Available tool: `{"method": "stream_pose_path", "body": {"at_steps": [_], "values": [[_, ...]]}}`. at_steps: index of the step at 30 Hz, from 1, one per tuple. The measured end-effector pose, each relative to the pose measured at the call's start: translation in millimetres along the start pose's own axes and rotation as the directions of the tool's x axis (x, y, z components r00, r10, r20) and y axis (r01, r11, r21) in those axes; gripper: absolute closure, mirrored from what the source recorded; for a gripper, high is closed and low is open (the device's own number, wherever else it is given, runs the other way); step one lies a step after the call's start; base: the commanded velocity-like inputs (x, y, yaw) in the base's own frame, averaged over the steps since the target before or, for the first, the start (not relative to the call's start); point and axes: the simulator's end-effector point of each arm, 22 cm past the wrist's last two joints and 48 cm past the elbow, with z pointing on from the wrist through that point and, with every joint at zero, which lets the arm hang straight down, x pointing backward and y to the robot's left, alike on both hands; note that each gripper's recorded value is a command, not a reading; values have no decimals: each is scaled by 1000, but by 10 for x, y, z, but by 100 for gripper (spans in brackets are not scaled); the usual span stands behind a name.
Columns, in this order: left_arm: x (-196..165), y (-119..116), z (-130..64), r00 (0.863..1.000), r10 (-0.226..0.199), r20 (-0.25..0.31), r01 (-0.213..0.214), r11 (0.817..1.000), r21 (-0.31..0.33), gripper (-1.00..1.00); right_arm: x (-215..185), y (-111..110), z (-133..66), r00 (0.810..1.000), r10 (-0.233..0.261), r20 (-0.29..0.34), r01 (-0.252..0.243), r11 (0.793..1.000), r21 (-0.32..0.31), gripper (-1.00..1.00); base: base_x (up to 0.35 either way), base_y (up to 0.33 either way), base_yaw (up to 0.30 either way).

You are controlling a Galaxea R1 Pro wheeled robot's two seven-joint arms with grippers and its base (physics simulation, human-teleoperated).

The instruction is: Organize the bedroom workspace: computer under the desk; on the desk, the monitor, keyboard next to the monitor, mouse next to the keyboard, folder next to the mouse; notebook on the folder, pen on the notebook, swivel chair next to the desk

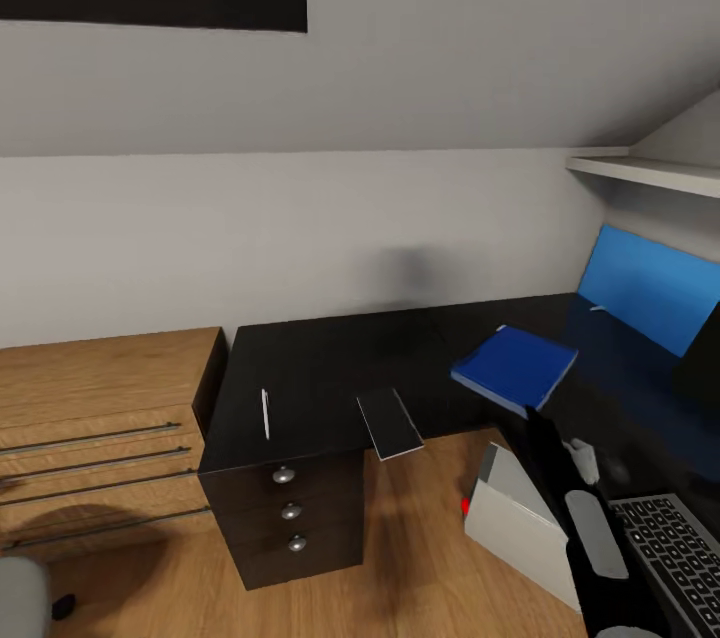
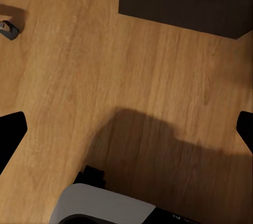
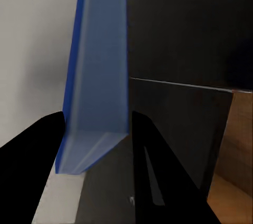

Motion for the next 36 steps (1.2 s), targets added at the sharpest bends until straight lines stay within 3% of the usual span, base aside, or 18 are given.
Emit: {"method": "stream_pose_path", "body": {"at_steps": [2,5,7,10,12,18,32,36], "values": [[0,-3,0,1000,0,0,0,1000,0,-100,-56,63,276,999,17,46,-18,999,27,100,0,0,0],[-1,-4,-1,1000,0,1,0,1000,1,-100,-127,90,526,995,29,91,-35,997,66,100,0,0,0],[0,-5,-1,1000,1,1,-1,1000,1,-100,-201,22,652,987,35,156,-53,992,115,100,0,0,0],[1,-9,-1,1000,0,1,0,1000,2,-100,-331,-48,641,970,33,242,-68,988,139,100,0,0,0],[10,-31,-4,1000,-1,-1,1,1000,5,-100,-309,-57,632,965,42,257,-81,987,142,100,0,0,0],[42,-116,-14,1000,-3,-5,4,1000,16,-100,31,-47,602,963,110,247,-149,978,147,100,0,0,0],[67,-177,-21,1000,-8,-9,8,1000,24,-100,113,-224,566,966,106,237,-153,971,186,100,0,0,0],[85,-226,-27,1000,-9,-12,9,999,30,-100,53,-327,524,958,92,272,-153,966,211,100,5,-4,0]]}}
